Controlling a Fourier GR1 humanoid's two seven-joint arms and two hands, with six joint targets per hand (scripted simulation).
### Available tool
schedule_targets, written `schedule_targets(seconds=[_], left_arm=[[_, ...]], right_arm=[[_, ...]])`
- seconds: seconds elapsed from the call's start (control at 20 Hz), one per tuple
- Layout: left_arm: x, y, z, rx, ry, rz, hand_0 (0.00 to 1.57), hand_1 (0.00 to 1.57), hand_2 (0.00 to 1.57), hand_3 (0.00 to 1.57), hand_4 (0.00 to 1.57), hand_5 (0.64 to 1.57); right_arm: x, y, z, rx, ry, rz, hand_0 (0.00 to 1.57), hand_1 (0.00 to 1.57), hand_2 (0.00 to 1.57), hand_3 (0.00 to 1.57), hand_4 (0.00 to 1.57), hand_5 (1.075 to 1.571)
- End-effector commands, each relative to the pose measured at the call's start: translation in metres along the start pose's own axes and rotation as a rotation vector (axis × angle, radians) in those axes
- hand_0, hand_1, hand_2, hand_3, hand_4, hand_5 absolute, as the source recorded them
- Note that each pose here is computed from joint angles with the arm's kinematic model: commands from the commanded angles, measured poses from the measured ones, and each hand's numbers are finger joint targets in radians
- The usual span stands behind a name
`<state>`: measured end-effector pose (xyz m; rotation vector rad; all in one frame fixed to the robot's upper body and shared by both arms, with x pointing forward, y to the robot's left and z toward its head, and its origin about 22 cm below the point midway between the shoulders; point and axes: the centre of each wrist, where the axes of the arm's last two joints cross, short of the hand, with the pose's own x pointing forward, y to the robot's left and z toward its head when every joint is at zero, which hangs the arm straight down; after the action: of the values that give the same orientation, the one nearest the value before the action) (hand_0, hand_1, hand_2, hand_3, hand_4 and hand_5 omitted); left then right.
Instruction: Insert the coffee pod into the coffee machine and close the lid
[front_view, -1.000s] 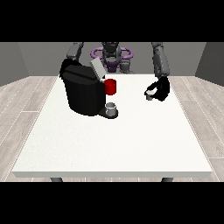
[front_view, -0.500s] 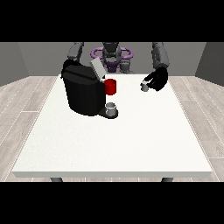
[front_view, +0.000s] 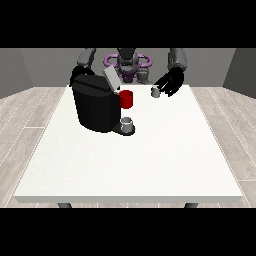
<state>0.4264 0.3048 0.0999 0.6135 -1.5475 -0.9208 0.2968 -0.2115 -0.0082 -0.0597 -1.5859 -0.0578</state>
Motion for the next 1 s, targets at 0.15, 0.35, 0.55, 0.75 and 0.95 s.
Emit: schedule_targets(seconds=[0.15,0.35,0.55,0.75,0.95], left_arm=[[0.052,0.055,-0.024,0.106,-0.087,-0.048,1.26,1.26,1.33,1.28,0.54,1.571],[0.052,0.046,-0.029,0.115,0.002,0.006,1.25,1.25,1.29,1.24,0.51,1.571],[0.081,0.068,-0.038,0.117,-0.044,0.018,1.24,1.24,1.26,1.20,0.48,1.571],[0.090,0.096,-0.038,0.187,-0.068,0.004,1.26,1.26,1.32,1.25,0.52,1.571],[0.106,0.099,-0.043,0.215,-0.102,-0.035,1.26,1.26,1.31,1.24,0.51,1.571]], right_arm=[[0.011,0.012,-0.015,0.001,-0.098,-0.015,0.00,0.00,0.00,0.00,0.50,1.571],[0.026,0.012,-0.009,0.059,-0.060,0.016,0.00,0.00,0.00,0.00,0.49,1.571],[0.029,-0.002,-0.020,0.014,-0.063,0.026,0.00,0.00,0.00,0.00,0.51,1.571],[0.038,0.013,-0.020,0.040,-0.137,0.011,0.00,0.00,0.00,0.00,0.50,1.571],[0.049,0.013,-0.029,0.026,-0.166,0.036,0.00,0.00,0.00,0.00,0.52,1.571]])
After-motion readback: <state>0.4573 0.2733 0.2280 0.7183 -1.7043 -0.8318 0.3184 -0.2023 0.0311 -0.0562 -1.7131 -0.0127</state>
